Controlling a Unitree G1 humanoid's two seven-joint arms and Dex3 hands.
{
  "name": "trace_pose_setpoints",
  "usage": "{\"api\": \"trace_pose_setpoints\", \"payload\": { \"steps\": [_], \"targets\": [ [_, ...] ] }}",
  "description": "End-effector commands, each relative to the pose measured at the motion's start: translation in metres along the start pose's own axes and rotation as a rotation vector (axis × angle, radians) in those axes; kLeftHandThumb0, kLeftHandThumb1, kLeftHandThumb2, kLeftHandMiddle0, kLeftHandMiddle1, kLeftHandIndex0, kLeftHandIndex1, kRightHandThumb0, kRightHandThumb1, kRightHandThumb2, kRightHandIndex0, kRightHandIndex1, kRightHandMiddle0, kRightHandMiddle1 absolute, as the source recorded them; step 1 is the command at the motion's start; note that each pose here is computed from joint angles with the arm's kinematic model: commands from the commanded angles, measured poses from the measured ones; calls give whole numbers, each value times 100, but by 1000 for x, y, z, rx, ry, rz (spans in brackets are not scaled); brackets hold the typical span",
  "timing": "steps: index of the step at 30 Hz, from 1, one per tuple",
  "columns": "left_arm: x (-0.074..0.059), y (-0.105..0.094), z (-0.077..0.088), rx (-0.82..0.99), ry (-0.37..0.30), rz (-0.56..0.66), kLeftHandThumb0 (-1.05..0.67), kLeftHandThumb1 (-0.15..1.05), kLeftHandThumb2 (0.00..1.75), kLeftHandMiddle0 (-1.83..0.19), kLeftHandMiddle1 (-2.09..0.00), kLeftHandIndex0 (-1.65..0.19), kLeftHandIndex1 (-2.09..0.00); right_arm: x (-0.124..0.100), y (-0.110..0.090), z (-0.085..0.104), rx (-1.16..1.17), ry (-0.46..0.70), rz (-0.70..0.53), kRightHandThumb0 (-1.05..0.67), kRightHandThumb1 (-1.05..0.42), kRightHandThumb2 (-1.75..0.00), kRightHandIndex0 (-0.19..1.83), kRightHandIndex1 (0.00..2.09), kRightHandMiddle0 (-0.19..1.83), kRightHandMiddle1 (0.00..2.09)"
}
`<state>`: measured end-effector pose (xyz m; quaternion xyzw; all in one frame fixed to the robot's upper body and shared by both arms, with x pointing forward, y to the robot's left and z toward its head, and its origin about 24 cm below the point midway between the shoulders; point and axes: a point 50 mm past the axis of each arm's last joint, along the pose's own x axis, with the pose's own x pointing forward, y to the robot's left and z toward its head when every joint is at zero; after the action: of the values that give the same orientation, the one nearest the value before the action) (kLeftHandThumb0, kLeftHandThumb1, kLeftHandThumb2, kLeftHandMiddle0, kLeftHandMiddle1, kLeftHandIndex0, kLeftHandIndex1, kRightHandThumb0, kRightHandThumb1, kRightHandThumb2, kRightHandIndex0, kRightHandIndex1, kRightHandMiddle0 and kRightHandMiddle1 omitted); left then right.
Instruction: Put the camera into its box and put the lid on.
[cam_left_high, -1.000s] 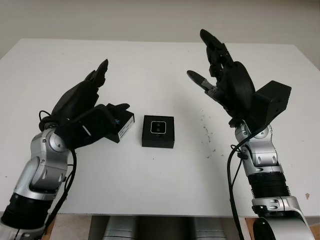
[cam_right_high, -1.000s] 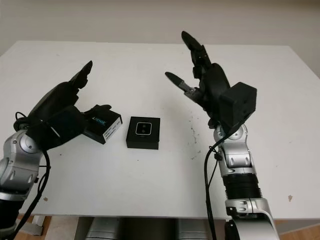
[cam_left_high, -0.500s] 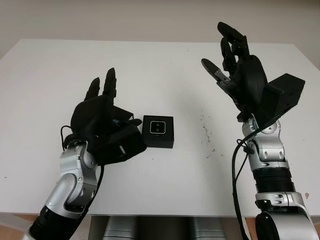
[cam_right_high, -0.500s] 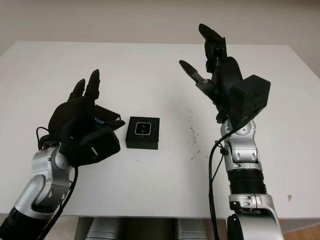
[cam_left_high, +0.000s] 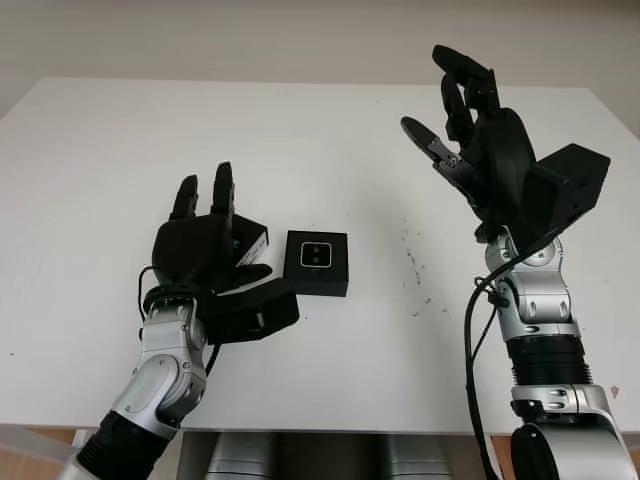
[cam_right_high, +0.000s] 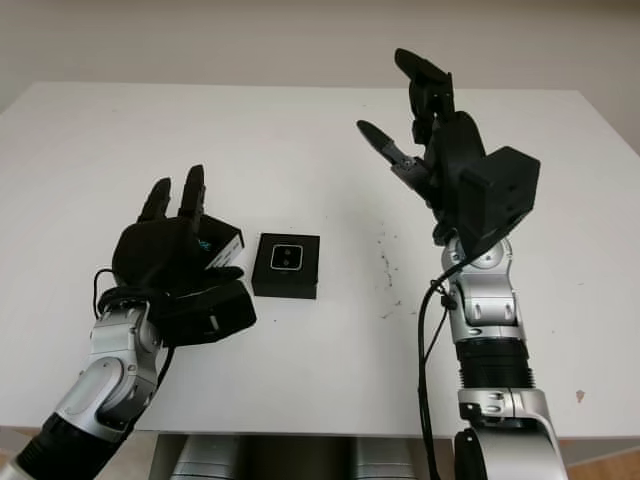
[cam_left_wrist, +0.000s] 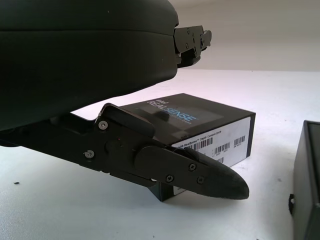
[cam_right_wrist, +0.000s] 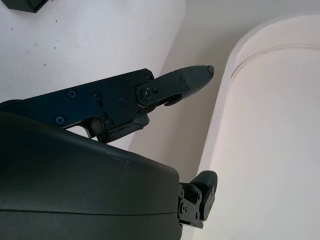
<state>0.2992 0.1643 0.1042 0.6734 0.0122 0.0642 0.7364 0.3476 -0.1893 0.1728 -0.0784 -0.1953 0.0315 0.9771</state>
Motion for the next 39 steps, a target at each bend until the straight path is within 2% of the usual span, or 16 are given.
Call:
{"api": "trace_pose_setpoints", "payload": {
  "steps": [1,12,14,15,16,19,20,22,23,24,25,26,28,31,34,39],
  "targets": [
    [4,4,2,11,-6,26,-79,101,6,1,-8,12,-5,0,-2,4,-6,-10,-2,-51,-102,-6,-4,7,-17,77],
    [8,3,-1,-102,-4,-93,-63,99,5,-6,-8,6,-8,0,-1,4,-12,-13,0,-51,-102,-5,-3,6,-17,75],
    [8,4,-1,-129,-19,-118,-56,99,5,-16,-13,0,-11,0,-1,4,-11,-13,-1,-51,-102,-5,-3,6,-17,75],
    [8,4,-1,-142,-25,-121,-54,99,5,-13,-30,-4,-11,0,-1,3,-12,-12,0,-51,-102,-5,-4,6,-17,75],
    [8,4,-1,-150,-29,-122,-51,98,5,-2,-67,-10,-11,0,-1,4,-12,-12,1,-52,-102,-5,-4,6,-17,75],
    [8,4,-2,-150,-55,-113,-46,97,5,13,-126,-15,-10,0,-1,3,-20,-13,2,-53,-102,-5,-3,6,-17,75],
    [7,3,-2,-152,-66,-106,-41,98,6,17,-161,-17,-10,0,-1,3,-20,-13,2,-53,-102,-5,-3,6,-17,75],
    [7,3,-3,-185,-80,-88,-31,98,5,16,-194,-18,-10,0,-1,3,-16,-12,2,-53,-102,-5,-3,6,-17,76],
    [6,2,-4,-199,-90,-75,-21,98,6,5,-203,-18,-10,0,-1,3,-16,-11,1,-53,-102,-5,-3,6,-18,76],
    [6,2,-5,-208,-97,-62,-15,99,6,-1,-206,-18,-10,0,-1,3,-14,-9,0,-53,-102,-5,-3,6,-17,76],
    [6,2,-5,-211,-103,-52,-10,101,6,-5,-203,-32,-24,0,-1,3,-12,-9,0,-53,-102,-6,-3,6,-17,76],
    [6,2,-6,-211,-106,-45,-4,103,6,-11,-174,-35,-62,0,-1,3,-12,-10,1,-54,-103,-6,-3,6,-18,76],
    [6,2,-7,-208,-118,-12,0,102,6,-20,-143,-30,-102,0,-1,2,-9,-8,2,-54,-103,-6,-4,6,-18,76],
    [7,2,-8,-228,-121,24,3,101,6,-29,-115,-27,-116,-1,-1,2,-6,-7,0,-53,-103,-6,-3,6,-18,76],
    [9,5,-10,-237,-117,37,1,102,6,-31,-112,-27,-124,-2,0,1,-9,-7,4,-54,-104,-6,-2,7,-18,76],
    [13,15,-16,-287,-140,50,-3,103,5,-19,-149,-22,-135,-3,3,-1,-1,-2,15,-55,-105,-10,-1,7,-18,74]
  ]
}}
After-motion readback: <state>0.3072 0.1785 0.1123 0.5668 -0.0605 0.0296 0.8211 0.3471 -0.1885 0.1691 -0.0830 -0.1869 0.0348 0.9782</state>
